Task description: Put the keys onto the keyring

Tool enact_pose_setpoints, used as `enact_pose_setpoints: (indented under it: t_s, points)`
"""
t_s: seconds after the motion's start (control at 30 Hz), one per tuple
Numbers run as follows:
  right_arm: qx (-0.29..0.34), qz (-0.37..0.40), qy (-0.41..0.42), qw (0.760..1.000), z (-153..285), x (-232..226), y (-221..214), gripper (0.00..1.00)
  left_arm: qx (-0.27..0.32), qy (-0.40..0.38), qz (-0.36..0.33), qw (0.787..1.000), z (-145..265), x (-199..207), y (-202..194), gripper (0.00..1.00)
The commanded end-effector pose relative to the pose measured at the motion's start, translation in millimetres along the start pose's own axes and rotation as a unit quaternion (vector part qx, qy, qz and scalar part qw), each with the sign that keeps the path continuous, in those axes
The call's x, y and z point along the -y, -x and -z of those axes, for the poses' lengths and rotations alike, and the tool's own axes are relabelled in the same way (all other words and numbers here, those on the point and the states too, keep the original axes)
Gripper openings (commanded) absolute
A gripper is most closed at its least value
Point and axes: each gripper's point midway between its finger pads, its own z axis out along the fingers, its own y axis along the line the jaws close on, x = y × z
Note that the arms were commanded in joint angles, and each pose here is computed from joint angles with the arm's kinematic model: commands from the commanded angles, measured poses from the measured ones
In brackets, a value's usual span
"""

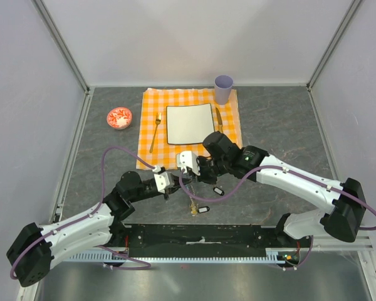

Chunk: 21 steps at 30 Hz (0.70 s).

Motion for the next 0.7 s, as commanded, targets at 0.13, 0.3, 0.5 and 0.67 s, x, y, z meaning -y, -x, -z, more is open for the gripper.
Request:
enact_pose_setpoints:
  t_s: [0.13,0.3,0.5,0.67]
  points:
    - [0.048,0.022,-0.020,0.998,18.7,3.6,31.7,0.00,-0.010,0.006,-0.012,1.000,-1.0,-3.8,-2.3,0.02]
    - [0.049,-0.011,-0.020,0.999,17.2,-2.7,22.2,0.13,0.027,0.018,-0.028,0.999,5.3,-4.0,6.7,0.02]
    - [0.066,-0.088,-0.042,0.993,31.4,-2.6,15.0,0.43,0.056,0.025,-0.030,0.998,10.9,-1.4,8.3,0.02]
    - [0.046,-0.184,-0.120,0.974,42.3,20.3,-13.7,0.48,0.076,0.030,-0.023,0.996,15.3,1.2,7.5,0.02]
